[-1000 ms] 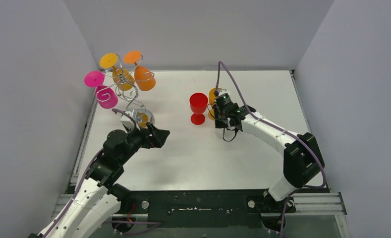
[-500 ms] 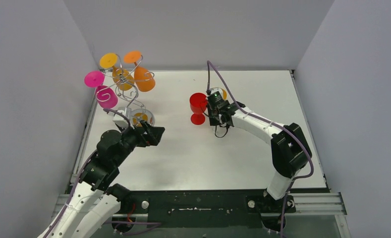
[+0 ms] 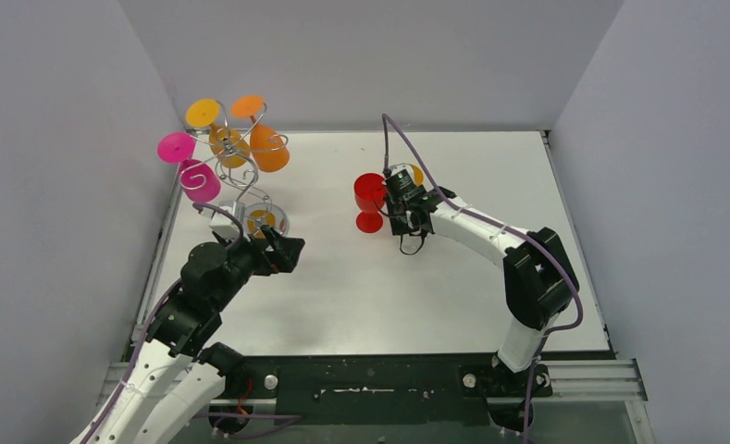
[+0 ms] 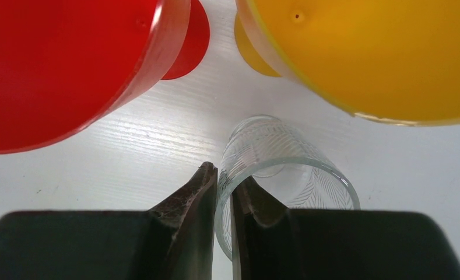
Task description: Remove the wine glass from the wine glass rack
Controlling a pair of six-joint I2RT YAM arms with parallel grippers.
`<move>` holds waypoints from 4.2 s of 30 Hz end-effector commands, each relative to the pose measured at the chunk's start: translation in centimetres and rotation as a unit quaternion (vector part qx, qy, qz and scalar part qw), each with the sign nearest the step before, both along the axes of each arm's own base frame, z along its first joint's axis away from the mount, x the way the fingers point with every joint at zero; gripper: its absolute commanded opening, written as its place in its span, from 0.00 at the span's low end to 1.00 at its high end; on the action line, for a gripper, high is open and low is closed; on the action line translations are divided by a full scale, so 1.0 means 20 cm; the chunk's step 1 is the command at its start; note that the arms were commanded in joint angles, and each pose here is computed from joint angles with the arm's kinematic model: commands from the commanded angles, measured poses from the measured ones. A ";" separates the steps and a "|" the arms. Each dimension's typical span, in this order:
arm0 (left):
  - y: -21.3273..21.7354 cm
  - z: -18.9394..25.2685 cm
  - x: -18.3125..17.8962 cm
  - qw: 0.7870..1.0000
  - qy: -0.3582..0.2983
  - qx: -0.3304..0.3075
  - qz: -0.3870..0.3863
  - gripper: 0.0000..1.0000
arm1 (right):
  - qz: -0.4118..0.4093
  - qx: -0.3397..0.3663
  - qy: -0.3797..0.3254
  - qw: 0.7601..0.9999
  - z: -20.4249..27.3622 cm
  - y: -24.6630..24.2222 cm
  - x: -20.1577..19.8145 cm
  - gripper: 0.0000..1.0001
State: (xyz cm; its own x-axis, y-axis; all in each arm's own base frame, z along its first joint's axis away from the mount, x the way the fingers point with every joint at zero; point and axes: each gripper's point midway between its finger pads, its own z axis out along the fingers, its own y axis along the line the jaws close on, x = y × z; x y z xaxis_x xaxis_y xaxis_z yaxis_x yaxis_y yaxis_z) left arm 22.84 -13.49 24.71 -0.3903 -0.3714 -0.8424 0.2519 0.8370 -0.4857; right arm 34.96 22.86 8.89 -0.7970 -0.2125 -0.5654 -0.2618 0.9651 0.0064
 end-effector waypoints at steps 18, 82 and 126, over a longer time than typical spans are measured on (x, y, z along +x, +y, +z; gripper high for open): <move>0.06 0.09 0.01 0.999 -0.015 0.022 0.022 0.97 | 0.006 0.011 -0.052 0.999 0.26 0.00 0.07 0.24; 0.47 -0.77 0.34 0.950 0.037 -0.061 0.305 0.97 | 0.098 0.239 -0.099 0.961 0.77 0.24 -0.17 0.54; 0.59 -0.84 0.83 0.982 0.032 -0.058 0.174 0.81 | 0.087 0.207 -0.062 0.973 0.63 0.18 -0.17 0.54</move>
